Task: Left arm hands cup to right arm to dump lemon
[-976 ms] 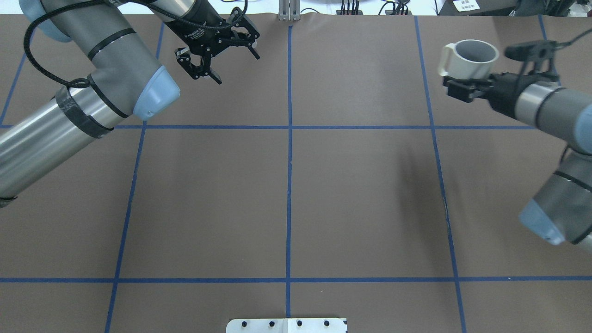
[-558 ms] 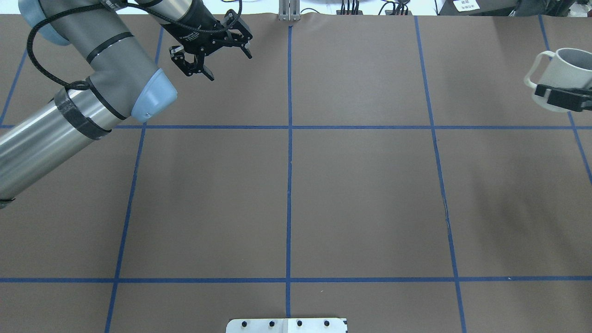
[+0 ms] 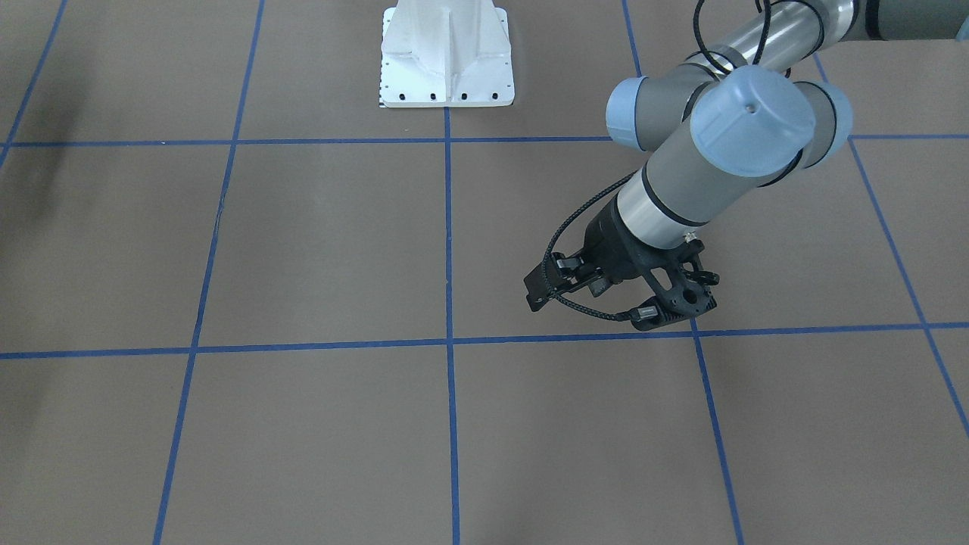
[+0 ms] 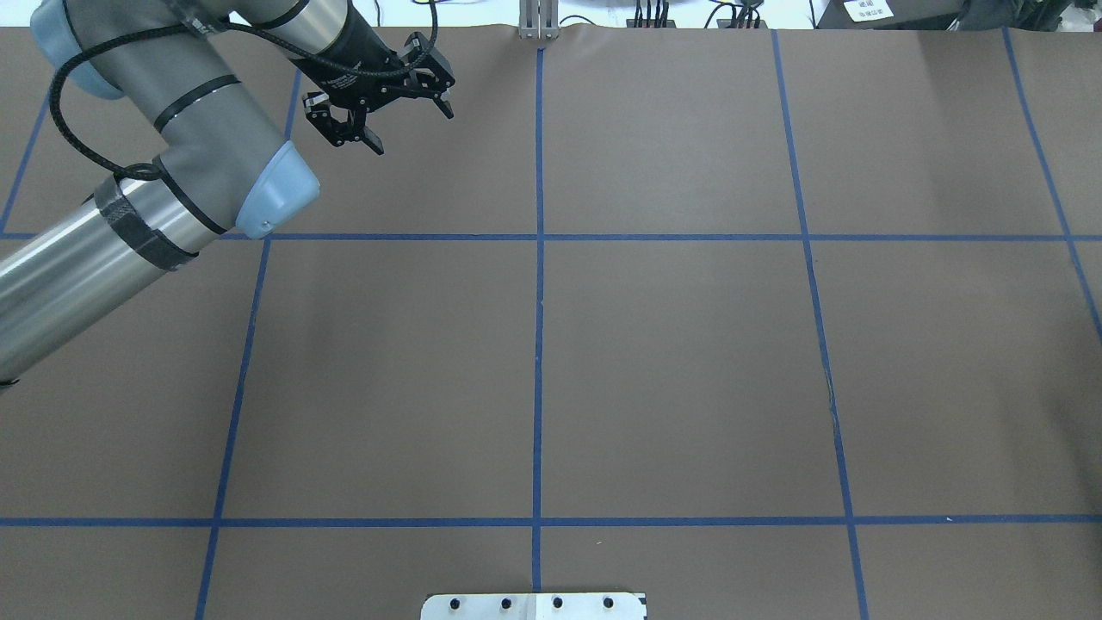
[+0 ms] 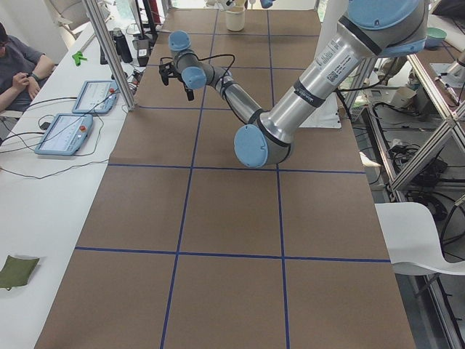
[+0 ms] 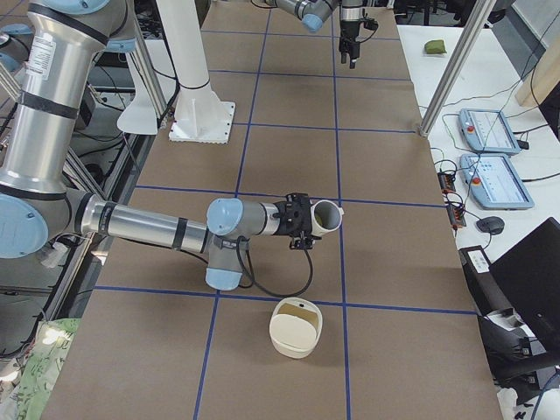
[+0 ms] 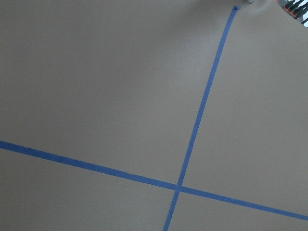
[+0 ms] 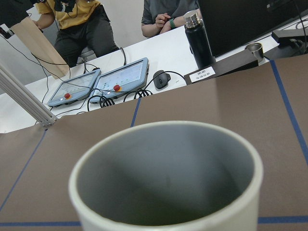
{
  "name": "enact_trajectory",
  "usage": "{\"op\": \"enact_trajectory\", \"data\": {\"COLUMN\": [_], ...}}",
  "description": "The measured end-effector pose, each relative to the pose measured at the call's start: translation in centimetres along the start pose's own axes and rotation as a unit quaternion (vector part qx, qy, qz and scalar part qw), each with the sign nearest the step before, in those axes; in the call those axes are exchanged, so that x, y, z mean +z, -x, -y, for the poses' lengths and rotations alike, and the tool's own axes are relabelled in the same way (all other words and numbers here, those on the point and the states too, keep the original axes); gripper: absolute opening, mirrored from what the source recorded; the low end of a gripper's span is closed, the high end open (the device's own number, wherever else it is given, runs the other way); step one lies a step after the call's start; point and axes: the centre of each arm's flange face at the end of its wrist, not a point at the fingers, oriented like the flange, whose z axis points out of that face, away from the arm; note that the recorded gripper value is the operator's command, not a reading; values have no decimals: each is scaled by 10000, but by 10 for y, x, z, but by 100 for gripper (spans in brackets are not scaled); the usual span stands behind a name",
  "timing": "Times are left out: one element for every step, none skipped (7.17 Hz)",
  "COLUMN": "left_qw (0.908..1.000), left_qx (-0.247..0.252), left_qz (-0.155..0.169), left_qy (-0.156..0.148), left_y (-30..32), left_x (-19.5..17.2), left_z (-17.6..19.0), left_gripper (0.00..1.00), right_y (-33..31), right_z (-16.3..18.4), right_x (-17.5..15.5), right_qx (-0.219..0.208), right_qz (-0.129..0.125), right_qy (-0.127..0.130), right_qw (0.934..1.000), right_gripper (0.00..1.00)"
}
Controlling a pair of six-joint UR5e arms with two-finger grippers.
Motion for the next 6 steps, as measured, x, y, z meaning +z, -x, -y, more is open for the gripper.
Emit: {"op": "enact_trajectory", "data": {"left_qw": [10000, 10000, 10000, 10000, 10000, 10000], "left_qx": [53, 77, 85, 90, 93, 95], "left_qz": [12, 14, 14, 12, 11, 11], "left_qy": [-3, -4, -6, -8, -7, -5], "left_y": [7, 10, 11, 11, 11, 11], "left_x": [3, 4, 4, 4, 4, 4], "left_z": [1, 2, 2, 2, 2, 1], "left_gripper": [100, 100, 100, 100, 100, 100], "right_y": [-25, -43, -61, -80, -93, -100], "right_z": [-16, -30, -43, -57, -65, -68], "right_x": [-14, -28, -42, -56, -65, -73], "right_qx": [244, 590, 916, 1209, 1566, 2036], "right_qz": [246, 465, 587, 647, 678, 714], "right_qy": [-102, -165, -191, -215, -232, -245], "right_qw": [9993, 9970, 9939, 9903, 9851, 9761], "right_gripper": [16, 16, 16, 16, 16, 16]}}
